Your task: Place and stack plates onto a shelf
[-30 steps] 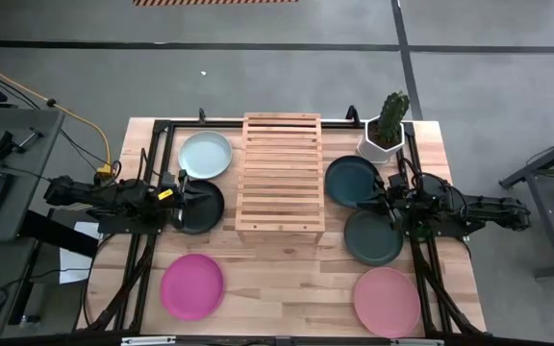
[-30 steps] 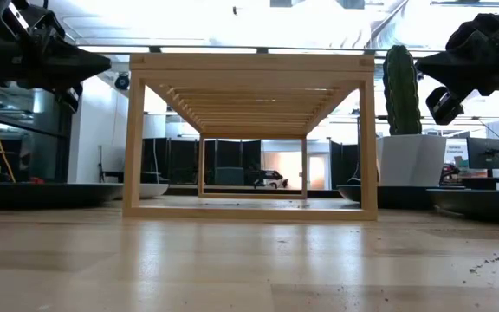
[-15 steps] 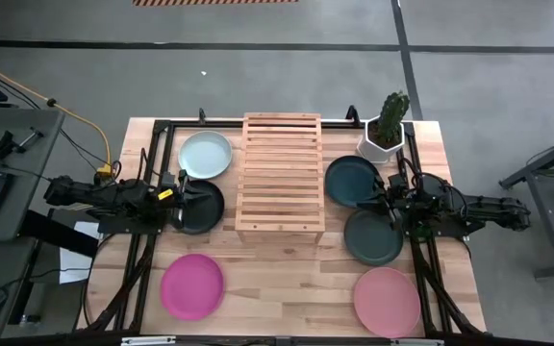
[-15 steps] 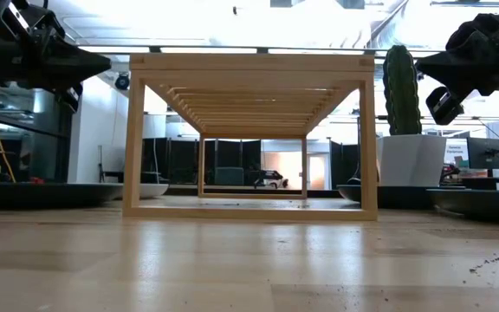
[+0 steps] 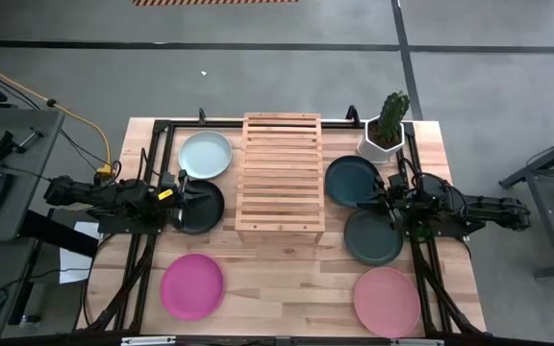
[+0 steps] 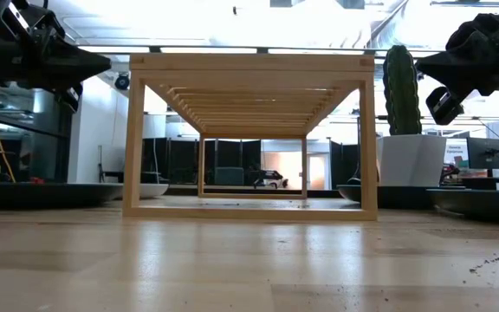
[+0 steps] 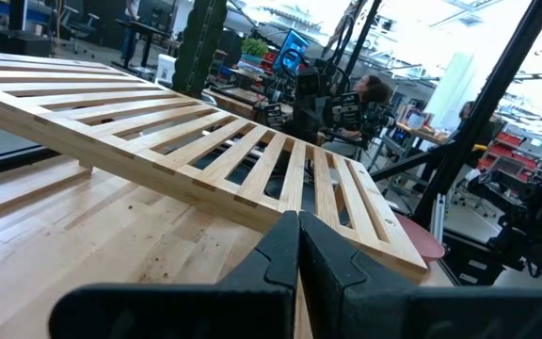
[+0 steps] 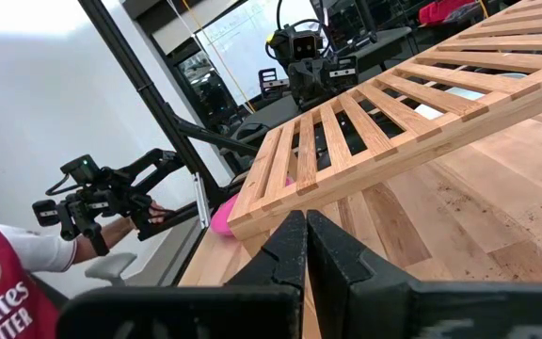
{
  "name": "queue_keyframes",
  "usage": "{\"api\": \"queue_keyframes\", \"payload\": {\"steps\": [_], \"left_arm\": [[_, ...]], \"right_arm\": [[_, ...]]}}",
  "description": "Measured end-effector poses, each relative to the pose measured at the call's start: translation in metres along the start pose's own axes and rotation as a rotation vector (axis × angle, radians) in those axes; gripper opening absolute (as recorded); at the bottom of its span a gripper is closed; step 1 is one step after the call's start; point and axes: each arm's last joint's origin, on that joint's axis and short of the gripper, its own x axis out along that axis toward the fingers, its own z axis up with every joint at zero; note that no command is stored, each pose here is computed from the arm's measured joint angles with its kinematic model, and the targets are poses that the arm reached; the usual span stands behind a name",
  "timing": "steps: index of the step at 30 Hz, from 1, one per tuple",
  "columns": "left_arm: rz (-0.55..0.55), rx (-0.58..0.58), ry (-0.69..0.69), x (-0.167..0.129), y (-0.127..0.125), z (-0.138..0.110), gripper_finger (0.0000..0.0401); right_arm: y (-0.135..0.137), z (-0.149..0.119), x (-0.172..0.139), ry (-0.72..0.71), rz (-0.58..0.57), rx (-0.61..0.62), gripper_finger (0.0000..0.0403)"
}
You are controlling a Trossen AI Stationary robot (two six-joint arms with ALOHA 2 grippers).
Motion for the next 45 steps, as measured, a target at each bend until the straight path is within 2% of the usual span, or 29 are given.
{"api": "queue_keyframes", "payload": {"steps": [15,22,29,45], "left_arm": [[0.001,0.001,0.003,0.0003,0.0001,-0.0002,0.0],[0.003,0.003,0.008,0.0005,0.0002,-0.0008,0.0],[0.002,0.003,0.008,0.0005,0.0002,-0.0007,0.0],[0.002,0.003,0.008,0.0005,0.0001,-0.0007,0.0]], "right_arm": [[0.0,-0.0001,0.0,0.0,0.0,0.0,0.0],[-0.0001,0.0,0.0,0.0,-0.001,-0.091,0.0],[-0.0001,0.0,0.0,0.0,-0.001,-0.053,0.0],[0.0,0.0003,0.0,-0.003,-0.001,-0.053,0.0]]}}
